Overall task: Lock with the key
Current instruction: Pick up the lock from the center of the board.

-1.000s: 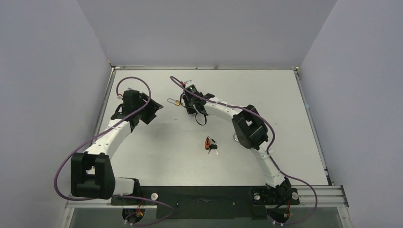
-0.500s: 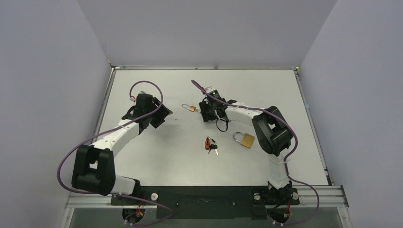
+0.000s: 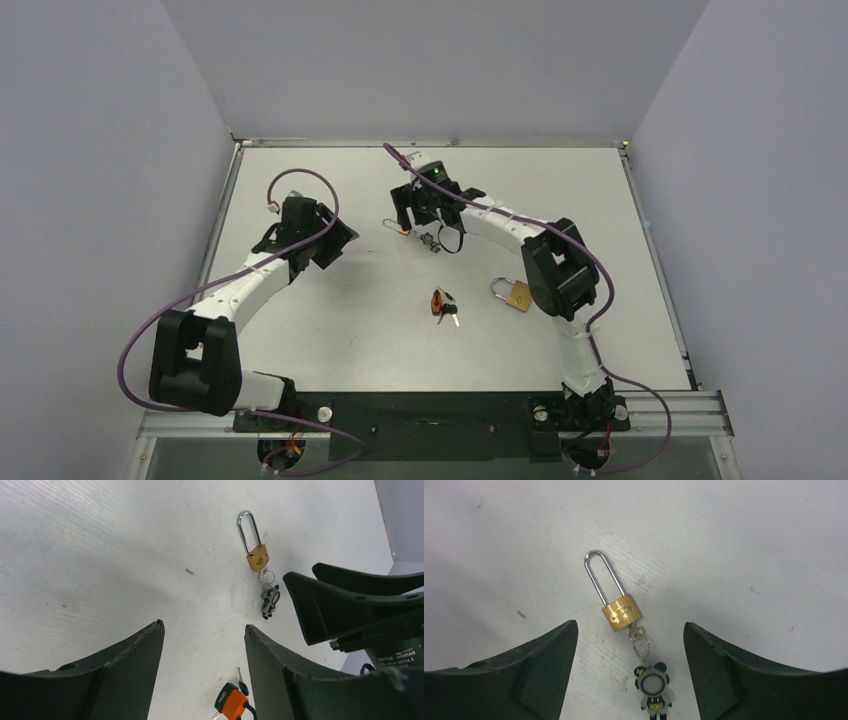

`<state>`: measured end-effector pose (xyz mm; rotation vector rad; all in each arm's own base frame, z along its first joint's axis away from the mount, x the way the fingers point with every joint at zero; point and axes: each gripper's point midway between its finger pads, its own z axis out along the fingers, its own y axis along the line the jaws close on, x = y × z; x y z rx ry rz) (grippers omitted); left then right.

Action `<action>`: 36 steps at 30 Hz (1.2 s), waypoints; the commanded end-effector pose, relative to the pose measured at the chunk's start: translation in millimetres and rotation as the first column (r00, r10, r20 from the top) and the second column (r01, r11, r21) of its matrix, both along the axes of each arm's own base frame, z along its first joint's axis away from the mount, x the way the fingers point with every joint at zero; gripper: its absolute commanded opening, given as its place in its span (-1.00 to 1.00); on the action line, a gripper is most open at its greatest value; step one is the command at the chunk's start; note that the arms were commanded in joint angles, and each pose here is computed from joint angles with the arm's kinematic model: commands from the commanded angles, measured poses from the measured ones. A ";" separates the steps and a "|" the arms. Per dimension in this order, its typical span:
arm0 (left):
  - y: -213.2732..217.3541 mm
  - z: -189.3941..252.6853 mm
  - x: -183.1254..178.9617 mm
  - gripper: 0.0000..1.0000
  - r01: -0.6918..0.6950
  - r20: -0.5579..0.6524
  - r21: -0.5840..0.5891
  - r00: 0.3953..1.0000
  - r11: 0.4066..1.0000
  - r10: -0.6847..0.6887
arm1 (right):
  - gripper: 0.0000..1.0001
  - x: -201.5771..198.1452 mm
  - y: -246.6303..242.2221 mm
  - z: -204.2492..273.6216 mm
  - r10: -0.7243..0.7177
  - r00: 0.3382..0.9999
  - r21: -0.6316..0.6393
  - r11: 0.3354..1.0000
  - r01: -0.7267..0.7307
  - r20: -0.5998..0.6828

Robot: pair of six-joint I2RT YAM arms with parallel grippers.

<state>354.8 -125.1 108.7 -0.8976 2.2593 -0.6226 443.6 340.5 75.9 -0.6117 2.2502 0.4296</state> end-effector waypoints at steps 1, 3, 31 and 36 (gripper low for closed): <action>11.4 21.9 4.5 0.16 -0.007 0.067 0.010 0.998 1.000 0.006 | 0.46 11.2 25.0 -10.5 0.080 0.997 -0.023 0.997 -0.080 0.005; 15.1 24.0 3.3 0.16 -0.011 0.069 0.009 0.998 1.000 0.010 | 0.43 16.4 31.2 -16.2 0.094 0.996 -0.033 0.995 -0.094 -0.006; 25.2 23.9 2.9 0.16 -0.026 0.066 -0.021 0.997 0.999 0.028 | -0.32 -11.4 33.6 -52.1 0.148 0.987 -0.103 0.983 -0.155 -0.067; 22.3 22.4 5.7 0.16 -0.013 0.064 -0.026 0.998 1.000 0.015 | -0.69 -14.0 32.5 -48.7 0.148 0.987 -0.106 0.982 -0.154 -0.062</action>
